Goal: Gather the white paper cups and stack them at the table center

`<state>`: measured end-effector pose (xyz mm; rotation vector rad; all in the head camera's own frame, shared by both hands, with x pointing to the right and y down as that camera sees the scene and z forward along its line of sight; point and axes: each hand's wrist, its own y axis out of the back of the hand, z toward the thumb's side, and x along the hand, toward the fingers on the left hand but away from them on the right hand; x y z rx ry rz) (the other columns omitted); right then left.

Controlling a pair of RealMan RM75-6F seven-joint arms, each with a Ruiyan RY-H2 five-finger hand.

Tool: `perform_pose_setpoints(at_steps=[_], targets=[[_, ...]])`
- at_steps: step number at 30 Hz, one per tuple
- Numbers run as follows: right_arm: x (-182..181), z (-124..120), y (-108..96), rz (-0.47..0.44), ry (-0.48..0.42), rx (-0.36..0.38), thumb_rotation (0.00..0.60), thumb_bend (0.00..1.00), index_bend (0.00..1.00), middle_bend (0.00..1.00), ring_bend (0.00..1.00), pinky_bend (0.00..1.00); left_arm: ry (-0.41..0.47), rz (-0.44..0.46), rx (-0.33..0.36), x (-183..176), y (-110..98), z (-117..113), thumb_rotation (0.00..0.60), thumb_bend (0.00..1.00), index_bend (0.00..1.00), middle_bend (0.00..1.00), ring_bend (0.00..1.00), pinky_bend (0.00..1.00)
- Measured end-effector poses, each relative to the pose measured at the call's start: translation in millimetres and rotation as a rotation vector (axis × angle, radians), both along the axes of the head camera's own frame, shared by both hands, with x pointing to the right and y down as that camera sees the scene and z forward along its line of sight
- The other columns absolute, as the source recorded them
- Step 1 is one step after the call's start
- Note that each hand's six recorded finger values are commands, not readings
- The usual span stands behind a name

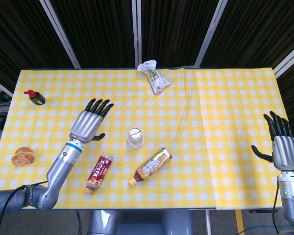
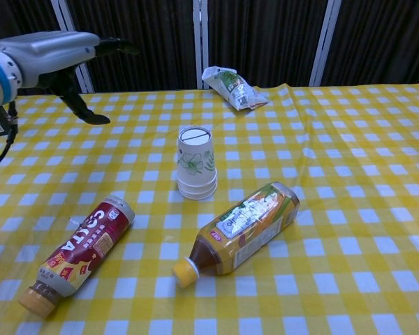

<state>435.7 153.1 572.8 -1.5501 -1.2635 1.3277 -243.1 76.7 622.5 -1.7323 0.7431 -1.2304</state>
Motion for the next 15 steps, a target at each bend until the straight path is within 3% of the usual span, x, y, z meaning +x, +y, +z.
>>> perform_pose_setpoints(at_steps=[5, 8, 15], targets=[[-4, 9, 4, -0.018, 0.02, -0.033, 0.6, 0.12, 0.05, 0.0, 0.0, 0.0, -0.035, -0.111, 0.082, -60, 35, -6, 0.6, 0.19, 0.0, 0.0, 0.0, 0.0], [-5, 13, 7, -0.027, 0.035, -0.051, 0.6, 0.12, 0.05, 0.0, 0.0, 0.0, -0.047, -0.151, 0.093, -84, 58, -8, 0.6, 0.04, 0.0, 0.0, 0.0, 0.0], [-12, 18, 16, -0.049, 0.067, -0.086, 0.6, 0.12, 0.05, 0.0, 0.0, 0.0, -0.07, -0.235, 0.093, -129, 101, -11, 0.6, 0.0, 0.0, 0.0, 0.0, 0.0]])
